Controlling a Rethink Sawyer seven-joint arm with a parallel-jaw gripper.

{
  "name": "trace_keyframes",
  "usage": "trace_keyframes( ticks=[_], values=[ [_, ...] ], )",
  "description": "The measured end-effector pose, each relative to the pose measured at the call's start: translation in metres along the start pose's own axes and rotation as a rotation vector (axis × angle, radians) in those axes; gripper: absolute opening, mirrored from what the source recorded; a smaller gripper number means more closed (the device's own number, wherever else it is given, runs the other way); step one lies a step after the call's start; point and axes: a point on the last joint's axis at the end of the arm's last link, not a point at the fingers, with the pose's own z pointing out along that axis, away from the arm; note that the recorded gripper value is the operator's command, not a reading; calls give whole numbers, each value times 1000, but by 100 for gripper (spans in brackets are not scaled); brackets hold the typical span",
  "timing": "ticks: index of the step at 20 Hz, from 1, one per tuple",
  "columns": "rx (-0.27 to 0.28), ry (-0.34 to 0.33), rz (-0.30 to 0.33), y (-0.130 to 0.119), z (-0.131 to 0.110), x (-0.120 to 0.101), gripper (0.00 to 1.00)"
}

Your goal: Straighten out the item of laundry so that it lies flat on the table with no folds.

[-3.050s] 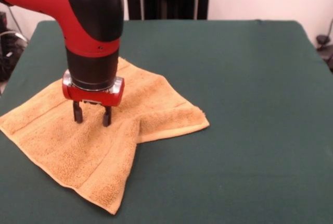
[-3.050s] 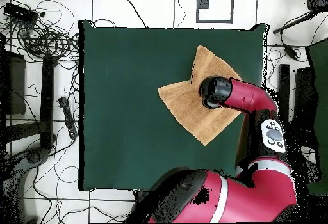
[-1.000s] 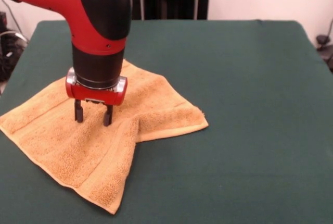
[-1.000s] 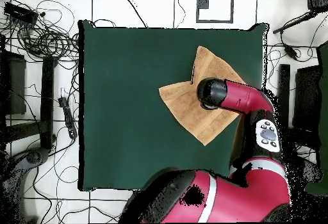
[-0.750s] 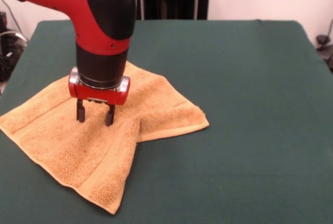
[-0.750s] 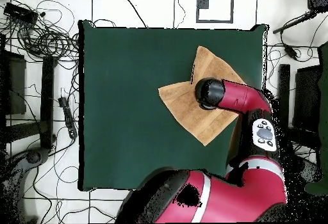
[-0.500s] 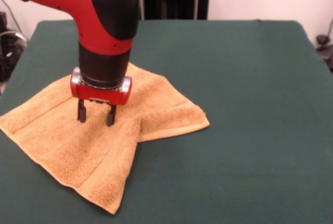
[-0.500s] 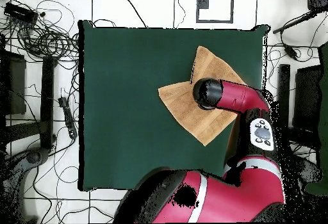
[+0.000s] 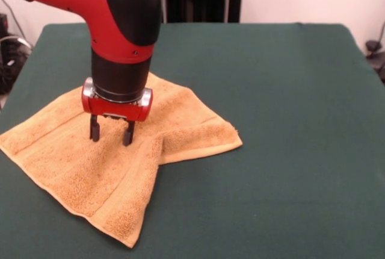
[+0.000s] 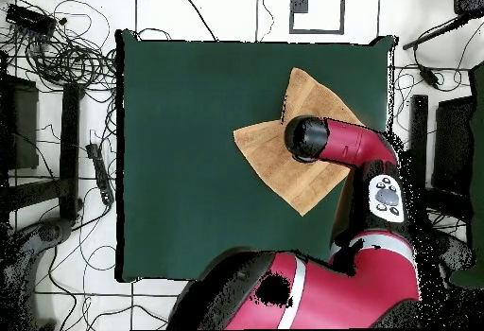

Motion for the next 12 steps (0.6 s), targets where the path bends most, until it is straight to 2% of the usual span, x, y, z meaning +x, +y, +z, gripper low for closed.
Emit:
trace_keyframes(
  ticks=[12],
  values=[
    [-2,-6,-26,6,-3,0,100]
  ],
)
